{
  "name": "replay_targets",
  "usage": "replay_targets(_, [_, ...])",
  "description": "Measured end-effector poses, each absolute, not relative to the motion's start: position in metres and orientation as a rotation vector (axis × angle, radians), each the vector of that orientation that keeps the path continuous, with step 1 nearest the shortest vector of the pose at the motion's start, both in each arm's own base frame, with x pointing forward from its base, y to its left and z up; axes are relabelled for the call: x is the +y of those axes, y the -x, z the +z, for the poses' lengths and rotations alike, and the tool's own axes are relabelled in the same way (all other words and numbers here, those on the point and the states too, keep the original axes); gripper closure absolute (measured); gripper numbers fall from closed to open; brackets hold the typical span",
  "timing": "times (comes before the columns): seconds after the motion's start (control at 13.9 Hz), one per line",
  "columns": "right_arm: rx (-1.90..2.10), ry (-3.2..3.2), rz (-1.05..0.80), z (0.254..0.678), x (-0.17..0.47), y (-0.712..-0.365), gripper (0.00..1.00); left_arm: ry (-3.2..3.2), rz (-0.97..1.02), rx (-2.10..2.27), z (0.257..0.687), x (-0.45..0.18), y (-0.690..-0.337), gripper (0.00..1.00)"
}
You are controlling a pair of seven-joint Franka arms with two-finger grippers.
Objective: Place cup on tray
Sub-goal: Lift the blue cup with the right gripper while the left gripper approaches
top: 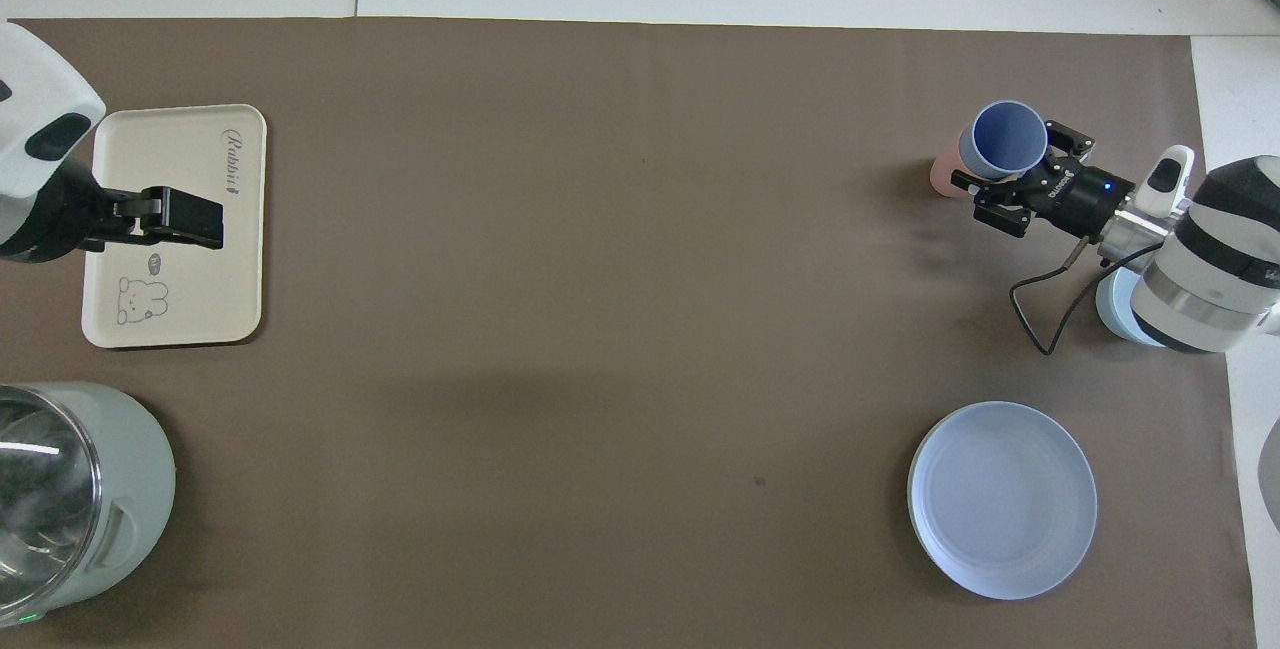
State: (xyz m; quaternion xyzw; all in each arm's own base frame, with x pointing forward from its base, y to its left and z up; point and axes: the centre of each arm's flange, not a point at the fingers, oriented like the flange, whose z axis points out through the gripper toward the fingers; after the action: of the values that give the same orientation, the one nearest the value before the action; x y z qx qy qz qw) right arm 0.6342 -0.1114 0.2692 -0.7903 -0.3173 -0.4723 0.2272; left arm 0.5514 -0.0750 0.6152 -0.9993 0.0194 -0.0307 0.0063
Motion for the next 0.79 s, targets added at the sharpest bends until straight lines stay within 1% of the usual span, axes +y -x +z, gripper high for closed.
replay_targets(0.07, [-0.877, 2.177, -1.304, 0.270, -0.112, -0.635, 0.16, 3.127, -0.098, 0.065, 0.615, -0.077, -0.551, 0.00])
replay_targets(0.29, [-0.886, 2.170, -1.316, 0.278, -0.106, -0.641, 0.16, 3.152, -0.109, 0.054, 0.616, -0.082, -0.552, 0.01])
replay_targets(0.43, [-0.933, 2.215, -1.300, 0.296, -0.095, -0.649, 0.16, 3.194, -0.129, -0.002, 0.617, -0.086, -0.553, 0.04])
replay_targets(0.58, [-0.977, 2.257, -1.220, 0.336, -0.073, -0.655, 0.16, 3.274, -0.172, -0.076, 0.620, -0.098, -0.555, 0.04])
replay_targets(0.79, [-1.083, 2.328, -1.085, 0.408, -0.049, -0.651, 0.16, 3.375, -0.192, -0.187, 0.621, -0.135, -0.553, 0.06])
